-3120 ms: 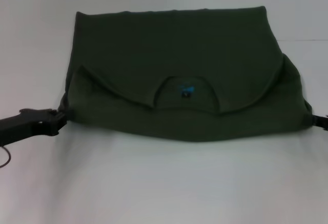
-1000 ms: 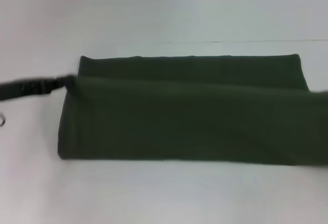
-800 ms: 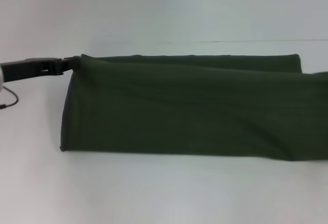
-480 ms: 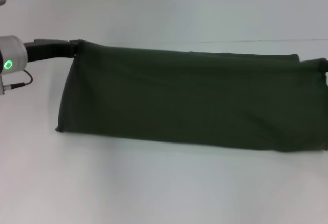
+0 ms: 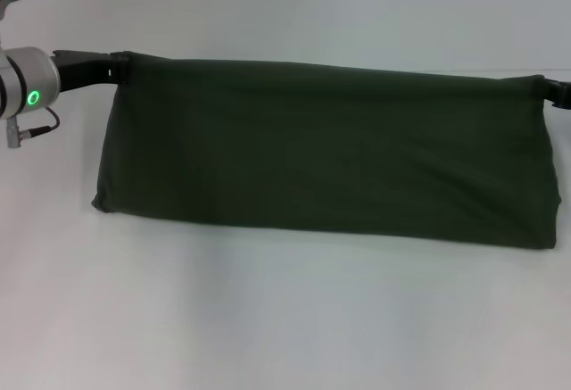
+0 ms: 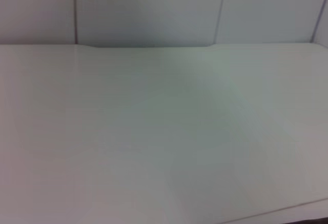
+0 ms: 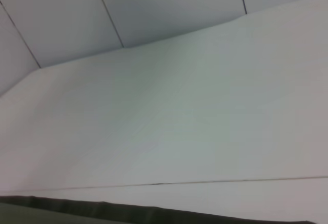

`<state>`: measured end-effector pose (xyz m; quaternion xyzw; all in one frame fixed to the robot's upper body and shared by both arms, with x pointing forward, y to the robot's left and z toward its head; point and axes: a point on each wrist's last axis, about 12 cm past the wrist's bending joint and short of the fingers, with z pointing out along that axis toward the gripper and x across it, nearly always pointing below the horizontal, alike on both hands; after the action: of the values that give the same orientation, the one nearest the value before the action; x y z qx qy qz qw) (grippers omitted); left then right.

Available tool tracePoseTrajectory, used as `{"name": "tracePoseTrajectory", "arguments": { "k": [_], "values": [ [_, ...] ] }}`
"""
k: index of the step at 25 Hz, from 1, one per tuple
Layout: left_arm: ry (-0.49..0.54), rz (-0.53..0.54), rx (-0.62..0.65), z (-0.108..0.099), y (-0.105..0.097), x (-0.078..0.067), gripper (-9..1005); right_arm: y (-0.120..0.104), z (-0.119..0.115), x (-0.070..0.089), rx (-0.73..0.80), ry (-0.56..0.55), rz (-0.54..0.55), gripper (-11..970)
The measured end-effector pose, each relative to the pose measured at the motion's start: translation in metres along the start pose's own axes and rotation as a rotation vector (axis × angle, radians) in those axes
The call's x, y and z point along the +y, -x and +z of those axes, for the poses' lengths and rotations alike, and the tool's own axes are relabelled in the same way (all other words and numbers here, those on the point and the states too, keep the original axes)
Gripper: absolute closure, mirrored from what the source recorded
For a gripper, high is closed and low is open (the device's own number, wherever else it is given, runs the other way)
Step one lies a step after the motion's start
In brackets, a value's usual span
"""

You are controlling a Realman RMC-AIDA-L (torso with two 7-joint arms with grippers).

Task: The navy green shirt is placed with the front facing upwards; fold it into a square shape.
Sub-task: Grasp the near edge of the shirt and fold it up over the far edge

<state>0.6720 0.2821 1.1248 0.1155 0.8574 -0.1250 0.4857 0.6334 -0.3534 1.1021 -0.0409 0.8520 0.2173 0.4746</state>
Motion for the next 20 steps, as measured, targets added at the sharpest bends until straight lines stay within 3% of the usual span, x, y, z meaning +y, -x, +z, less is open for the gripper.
{"name": "tracePoseTrajectory", "arguments": {
  "k": [20],
  "values": [
    [0.037, 0.002, -0.003, 0.0080, 0.0014, -0.0036, 950, 0.0071, 0.0117, 0.0040, -0.013, -0.044, -0.054, 921]
  ]
}}
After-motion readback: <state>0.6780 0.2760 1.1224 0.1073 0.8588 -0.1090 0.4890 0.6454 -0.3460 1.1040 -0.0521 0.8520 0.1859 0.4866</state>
